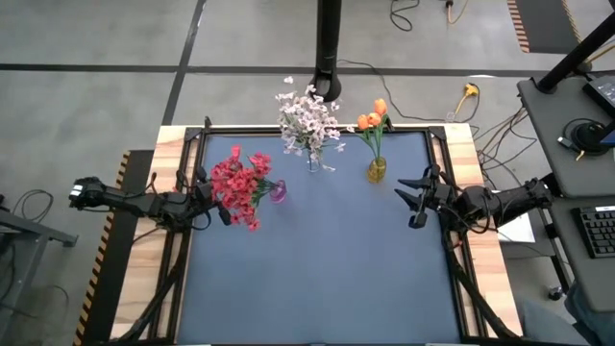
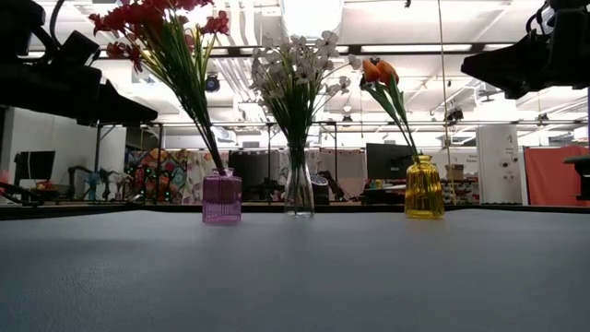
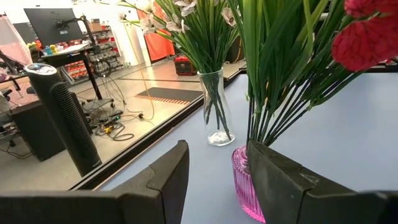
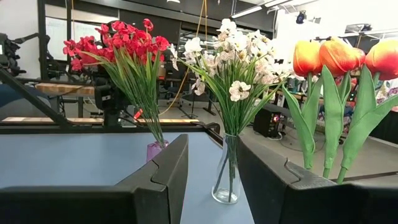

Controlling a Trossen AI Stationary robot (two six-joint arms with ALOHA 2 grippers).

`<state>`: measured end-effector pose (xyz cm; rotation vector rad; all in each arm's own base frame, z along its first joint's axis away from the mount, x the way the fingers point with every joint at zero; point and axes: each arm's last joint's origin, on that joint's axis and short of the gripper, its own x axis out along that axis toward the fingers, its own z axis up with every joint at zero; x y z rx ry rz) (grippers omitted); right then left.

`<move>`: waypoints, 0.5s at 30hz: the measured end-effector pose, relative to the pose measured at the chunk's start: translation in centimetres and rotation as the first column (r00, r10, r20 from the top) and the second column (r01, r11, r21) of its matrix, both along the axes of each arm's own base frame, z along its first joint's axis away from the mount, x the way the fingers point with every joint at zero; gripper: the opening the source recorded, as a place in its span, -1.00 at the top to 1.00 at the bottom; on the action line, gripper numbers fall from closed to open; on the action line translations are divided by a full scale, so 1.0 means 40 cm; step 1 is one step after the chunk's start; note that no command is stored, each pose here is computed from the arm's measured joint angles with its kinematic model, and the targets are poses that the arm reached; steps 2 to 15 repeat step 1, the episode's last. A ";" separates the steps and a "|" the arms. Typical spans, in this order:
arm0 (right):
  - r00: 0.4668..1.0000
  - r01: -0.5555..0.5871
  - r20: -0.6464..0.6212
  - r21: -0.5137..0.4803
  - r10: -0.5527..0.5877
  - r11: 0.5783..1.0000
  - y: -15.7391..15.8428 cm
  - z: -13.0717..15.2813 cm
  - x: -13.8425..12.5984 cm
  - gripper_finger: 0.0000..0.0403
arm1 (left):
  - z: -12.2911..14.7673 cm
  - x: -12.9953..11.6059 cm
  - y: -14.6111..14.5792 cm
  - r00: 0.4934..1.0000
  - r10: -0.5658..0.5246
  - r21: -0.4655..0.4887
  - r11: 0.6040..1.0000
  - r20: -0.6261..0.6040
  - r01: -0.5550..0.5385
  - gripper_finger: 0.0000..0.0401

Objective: Sort flowers into vase by color
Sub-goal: Return to Home Position

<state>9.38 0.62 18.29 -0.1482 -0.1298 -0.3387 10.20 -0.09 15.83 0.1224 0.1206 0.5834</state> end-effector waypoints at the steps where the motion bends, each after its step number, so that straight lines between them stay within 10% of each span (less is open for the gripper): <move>1: 1.000 0.000 0.000 0.000 0.000 1.000 0.000 0.000 0.000 0.37 | 0.000 0.000 0.000 1.000 0.000 0.000 1.000 0.000 0.000 0.26; 15: 1.000 0.000 0.000 0.000 0.000 1.000 0.000 0.000 0.000 0.37 | 0.000 0.000 0.000 1.000 0.000 0.000 1.000 0.000 0.000 0.26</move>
